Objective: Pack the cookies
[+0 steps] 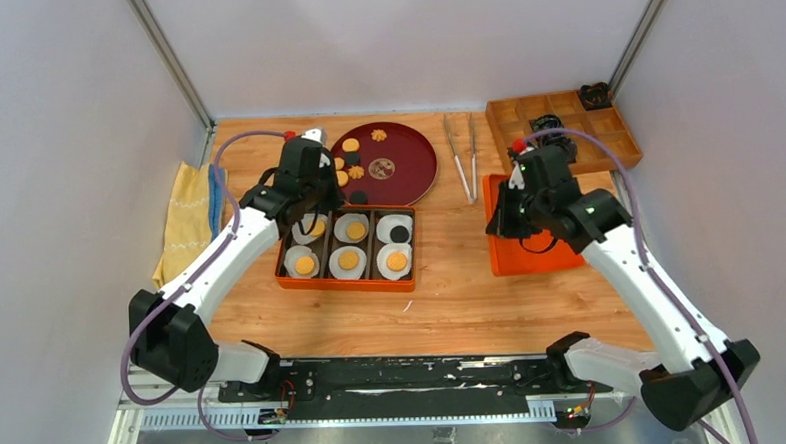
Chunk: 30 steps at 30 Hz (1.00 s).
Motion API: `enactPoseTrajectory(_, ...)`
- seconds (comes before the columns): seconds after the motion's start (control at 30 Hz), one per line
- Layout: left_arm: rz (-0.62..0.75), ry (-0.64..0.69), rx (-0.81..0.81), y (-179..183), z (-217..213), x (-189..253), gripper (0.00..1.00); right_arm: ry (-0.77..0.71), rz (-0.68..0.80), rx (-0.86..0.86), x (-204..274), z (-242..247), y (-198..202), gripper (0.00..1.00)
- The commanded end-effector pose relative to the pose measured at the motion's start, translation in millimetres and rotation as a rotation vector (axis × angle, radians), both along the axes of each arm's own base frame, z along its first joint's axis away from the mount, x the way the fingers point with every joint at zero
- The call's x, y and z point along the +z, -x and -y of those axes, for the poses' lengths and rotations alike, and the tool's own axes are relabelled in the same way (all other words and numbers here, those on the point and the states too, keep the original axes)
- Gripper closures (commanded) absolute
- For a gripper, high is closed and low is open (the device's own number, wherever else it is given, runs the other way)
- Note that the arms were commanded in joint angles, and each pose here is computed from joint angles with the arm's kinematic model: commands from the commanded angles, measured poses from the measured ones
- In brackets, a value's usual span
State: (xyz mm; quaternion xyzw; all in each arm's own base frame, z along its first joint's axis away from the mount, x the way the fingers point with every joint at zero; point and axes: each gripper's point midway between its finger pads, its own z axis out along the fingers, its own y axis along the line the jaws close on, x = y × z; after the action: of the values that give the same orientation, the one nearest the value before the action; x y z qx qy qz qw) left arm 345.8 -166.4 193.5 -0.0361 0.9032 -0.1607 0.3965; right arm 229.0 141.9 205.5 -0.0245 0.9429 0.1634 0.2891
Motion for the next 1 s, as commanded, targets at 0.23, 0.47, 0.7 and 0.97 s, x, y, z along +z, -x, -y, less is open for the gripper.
enactPoseTrajectory(0.23,0.164,0.155,-0.150,-25,43,38,1.00,-0.526,0.341,0.330,156,-76,16,1.00)
enactPoseTrajectory(0.47,0.313,0.356,-0.261,-33,65,64,1.00,-0.809,0.366,0.476,204,-97,4,1.00)
enactPoseTrajectory(0.7,0.355,0.520,-0.394,-29,81,75,1.00,-1.076,0.421,0.506,232,-75,-29,1.00)
enactPoseTrajectory(0.97,0.430,0.573,-0.428,-20,81,83,1.00,-1.427,0.455,0.525,241,-48,-49,1.00)
